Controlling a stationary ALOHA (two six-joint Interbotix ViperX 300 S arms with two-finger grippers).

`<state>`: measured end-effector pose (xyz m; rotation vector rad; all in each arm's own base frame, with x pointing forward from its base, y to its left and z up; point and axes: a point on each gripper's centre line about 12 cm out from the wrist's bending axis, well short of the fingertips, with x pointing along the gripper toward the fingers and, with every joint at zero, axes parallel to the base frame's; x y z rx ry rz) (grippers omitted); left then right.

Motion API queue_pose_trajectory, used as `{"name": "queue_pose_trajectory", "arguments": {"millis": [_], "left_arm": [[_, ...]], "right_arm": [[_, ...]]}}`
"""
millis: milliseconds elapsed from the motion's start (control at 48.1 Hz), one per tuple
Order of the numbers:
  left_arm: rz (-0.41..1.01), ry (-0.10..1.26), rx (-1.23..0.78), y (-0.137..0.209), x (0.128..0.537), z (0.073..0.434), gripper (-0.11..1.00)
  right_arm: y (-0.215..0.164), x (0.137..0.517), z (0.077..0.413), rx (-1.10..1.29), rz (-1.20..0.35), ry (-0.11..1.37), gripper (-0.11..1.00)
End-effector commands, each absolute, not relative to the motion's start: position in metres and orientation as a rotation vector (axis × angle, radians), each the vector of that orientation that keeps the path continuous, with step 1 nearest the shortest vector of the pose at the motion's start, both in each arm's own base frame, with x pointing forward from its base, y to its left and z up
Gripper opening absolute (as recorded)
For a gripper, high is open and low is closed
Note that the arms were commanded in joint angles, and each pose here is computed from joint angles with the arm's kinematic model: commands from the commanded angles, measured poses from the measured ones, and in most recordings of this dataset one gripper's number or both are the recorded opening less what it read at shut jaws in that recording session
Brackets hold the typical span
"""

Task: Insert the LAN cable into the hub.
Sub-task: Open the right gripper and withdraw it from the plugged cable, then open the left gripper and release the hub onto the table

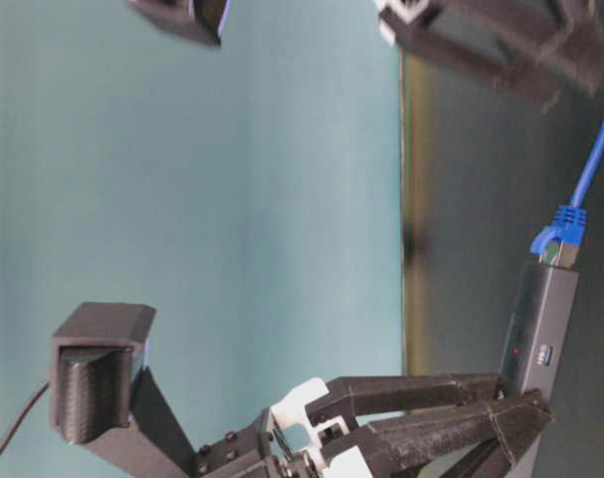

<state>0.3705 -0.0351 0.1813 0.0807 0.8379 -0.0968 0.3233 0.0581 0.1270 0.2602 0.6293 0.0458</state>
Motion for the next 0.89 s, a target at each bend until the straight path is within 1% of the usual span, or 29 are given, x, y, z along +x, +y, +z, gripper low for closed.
{"name": "queue_pose_trajectory", "arguments": {"millis": [0, 603, 623, 707, 769, 831, 873], "left_arm": [[-0.095, 0.812, 0.079, -0.035, 0.371, 0.189, 0.28], [-0.088, 0.829, 0.072, -0.033, 0.368, 0.184, 0.3], [-0.087, 0.831, 0.071, -0.033, 0.368, 0.184, 0.33], [-0.083, 0.829, 0.07, -0.031, 0.368, 0.184, 0.59], [-0.081, 0.829, 0.069, -0.03, 0.368, 0.184, 0.76], [-0.076, 0.831, 0.067, -0.028, 0.367, 0.184, 0.87], [-0.073, 0.83, 0.064, -0.027, 0.365, 0.185, 0.9]], "right_arm": [[0.059, 0.318, 0.135, 0.298, 0.045, 0.6, 0.85], [0.055, 0.293, 0.142, 0.326, 0.045, 0.571, 0.85], [0.054, 0.292, 0.142, 0.326, 0.043, 0.572, 0.85], [0.053, 0.285, 0.145, 0.328, 0.046, 0.562, 0.85], [0.052, 0.28, 0.147, 0.33, 0.048, 0.556, 0.85], [0.051, 0.275, 0.15, 0.332, 0.049, 0.544, 0.85], [0.05, 0.271, 0.151, 0.332, 0.051, 0.541, 0.85]]}}
